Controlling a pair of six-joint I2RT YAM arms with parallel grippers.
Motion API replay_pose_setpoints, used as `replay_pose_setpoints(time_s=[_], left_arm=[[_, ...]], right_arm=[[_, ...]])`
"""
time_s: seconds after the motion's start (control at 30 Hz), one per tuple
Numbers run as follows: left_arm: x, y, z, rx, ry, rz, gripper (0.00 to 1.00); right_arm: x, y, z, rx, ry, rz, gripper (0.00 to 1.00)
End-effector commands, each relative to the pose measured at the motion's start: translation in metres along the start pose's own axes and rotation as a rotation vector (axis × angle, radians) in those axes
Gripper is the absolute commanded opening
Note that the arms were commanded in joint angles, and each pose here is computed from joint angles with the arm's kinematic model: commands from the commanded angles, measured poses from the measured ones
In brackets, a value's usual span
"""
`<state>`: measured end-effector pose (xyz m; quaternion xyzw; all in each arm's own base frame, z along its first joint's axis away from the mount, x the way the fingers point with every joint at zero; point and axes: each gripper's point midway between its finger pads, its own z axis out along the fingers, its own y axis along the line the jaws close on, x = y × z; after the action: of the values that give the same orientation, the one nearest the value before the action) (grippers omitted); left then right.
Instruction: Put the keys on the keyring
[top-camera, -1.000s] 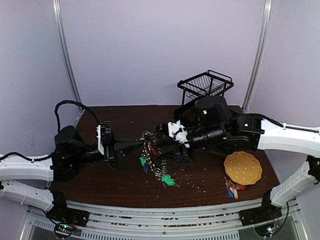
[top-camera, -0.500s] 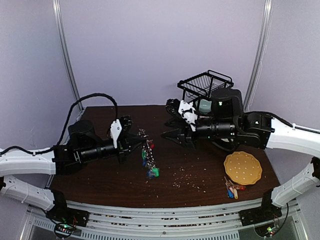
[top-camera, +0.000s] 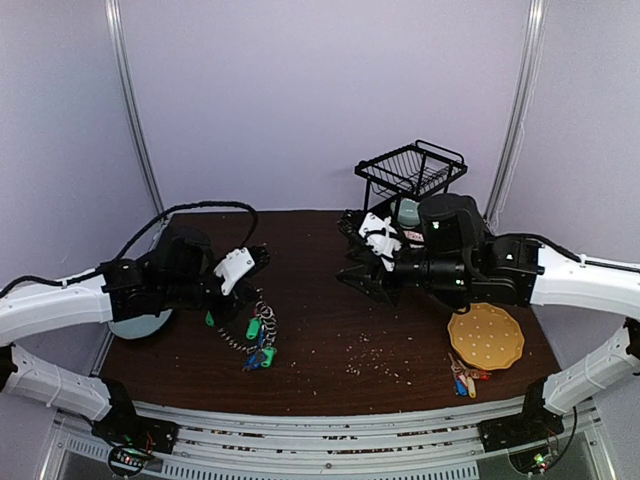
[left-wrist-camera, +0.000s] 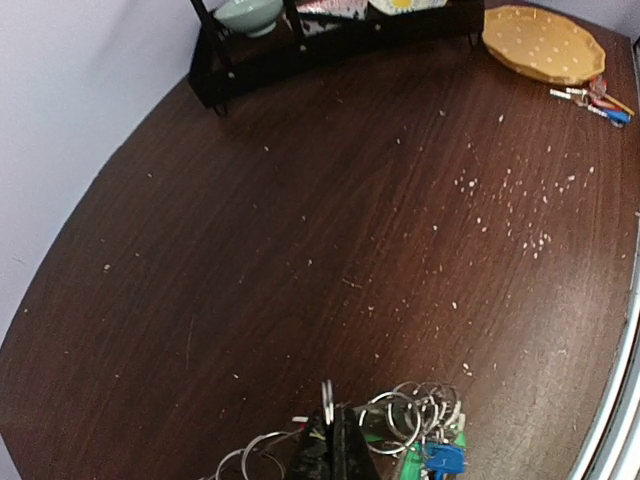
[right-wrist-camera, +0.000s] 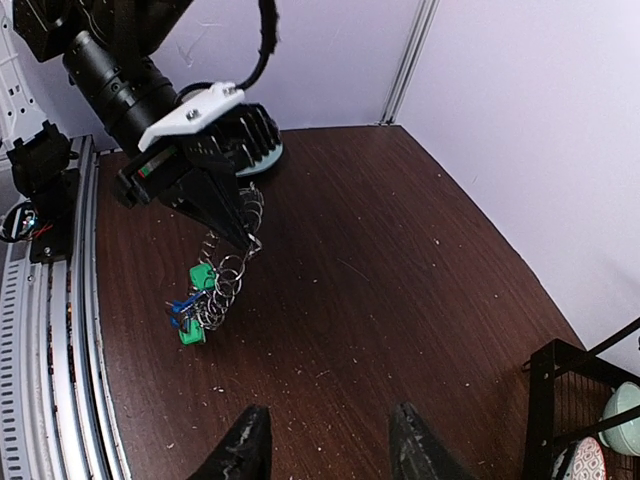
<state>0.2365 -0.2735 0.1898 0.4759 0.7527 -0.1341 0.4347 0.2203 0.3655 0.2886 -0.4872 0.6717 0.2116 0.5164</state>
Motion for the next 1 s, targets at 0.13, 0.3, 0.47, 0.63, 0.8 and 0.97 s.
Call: replay_pose_setpoints(time_s=[0.13, 0.3, 0.47, 0.63, 0.8, 0.97], left_arm=[[0.017, -0.029, 0.075, 0.181, 0.074, 0.0, 0.0], [0.001, -0.016, 0.112, 0.14, 0.041, -0.007, 0.0], [0.002, -0.015, 0.145, 0.146, 0.069, 0.014, 0.0], [-0.005, -0.016, 0.152, 0.165, 0.076, -0.013, 0.49], [-0.051, 0.023, 0.118, 0.051, -0.055, -0.103, 0.98], [-0.048, 0.131, 0.053, -0.247, -0.158, -0.331, 0.98]], right_arm=[[0.001, -0.009, -0.01, 0.051, -0.018, 0.024, 0.41], [0.007, -0.019, -0.013, 0.101, 0.011, 0.044, 0.41], [0.021, -0.029, -0.012, 0.149, 0.046, 0.084, 0.41], [0.036, -0.049, -0.013, 0.224, 0.077, 0.152, 0.44], [0.057, -0.099, -0.026, 0.355, 0.066, 0.299, 0.56], [0.101, -0.161, -0.058, 0.54, 0.053, 0.47, 0.69]])
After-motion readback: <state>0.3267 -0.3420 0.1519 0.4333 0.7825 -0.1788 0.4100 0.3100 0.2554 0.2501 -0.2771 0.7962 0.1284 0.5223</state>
